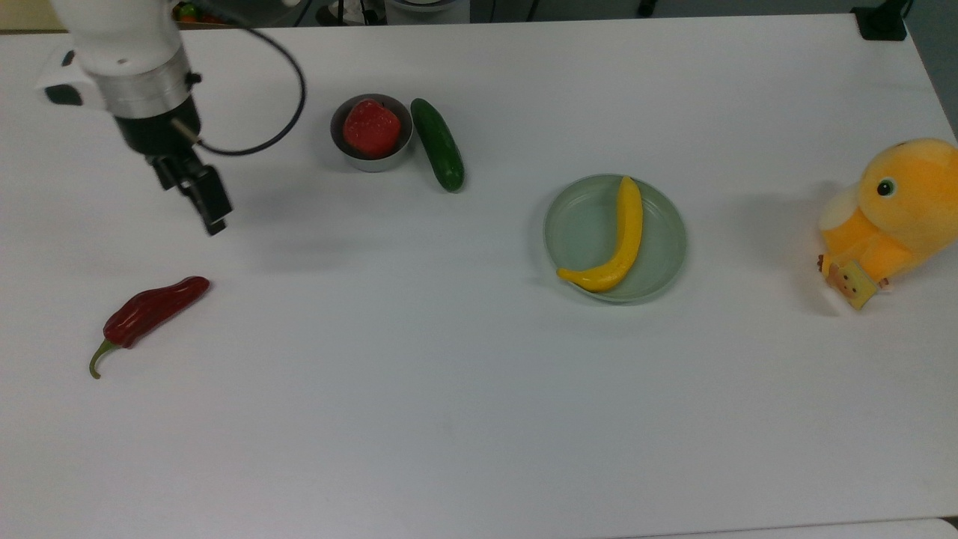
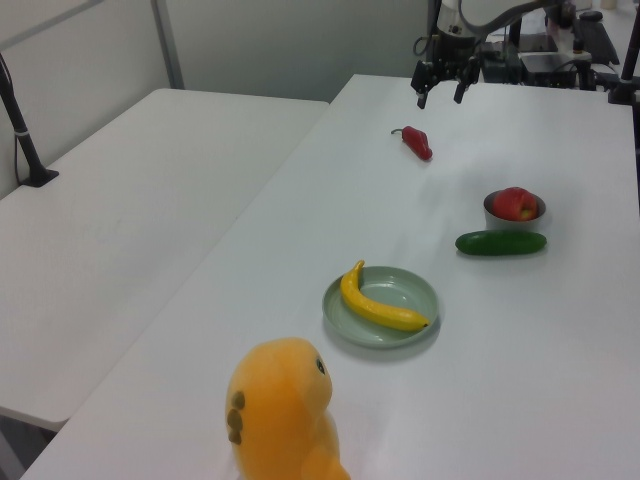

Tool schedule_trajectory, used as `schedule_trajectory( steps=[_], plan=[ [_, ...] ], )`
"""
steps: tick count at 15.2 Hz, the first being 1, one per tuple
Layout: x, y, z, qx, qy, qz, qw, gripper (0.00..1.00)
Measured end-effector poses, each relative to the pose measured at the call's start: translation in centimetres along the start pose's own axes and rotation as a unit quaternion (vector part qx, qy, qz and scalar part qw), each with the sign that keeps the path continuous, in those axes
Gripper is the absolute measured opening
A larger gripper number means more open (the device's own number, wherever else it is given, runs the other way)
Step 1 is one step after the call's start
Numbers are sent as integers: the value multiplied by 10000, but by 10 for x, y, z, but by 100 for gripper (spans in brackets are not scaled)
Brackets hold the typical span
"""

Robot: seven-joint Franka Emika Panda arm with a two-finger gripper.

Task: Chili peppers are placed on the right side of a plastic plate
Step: 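Move the gripper over to the red chili pepper and lower it, then close the gripper on the red chili pepper and lift it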

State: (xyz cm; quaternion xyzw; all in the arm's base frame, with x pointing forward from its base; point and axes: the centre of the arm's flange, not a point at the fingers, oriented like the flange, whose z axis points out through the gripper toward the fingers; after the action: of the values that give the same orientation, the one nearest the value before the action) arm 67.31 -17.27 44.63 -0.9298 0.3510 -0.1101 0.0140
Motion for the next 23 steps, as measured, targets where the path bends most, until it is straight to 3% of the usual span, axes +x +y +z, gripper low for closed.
schedule_trajectory(
  steps=[3, 8, 14, 23],
  plan=[
    [27, 24, 36, -19, 352, 588, 9976, 100],
    [54, 15, 74, -30, 604, 901, 9941, 100],
    [52, 0, 125, -51, 743, 819, 9938, 100],
    [52, 5, 136, -207, 748, 732, 9943, 100]
  ],
)
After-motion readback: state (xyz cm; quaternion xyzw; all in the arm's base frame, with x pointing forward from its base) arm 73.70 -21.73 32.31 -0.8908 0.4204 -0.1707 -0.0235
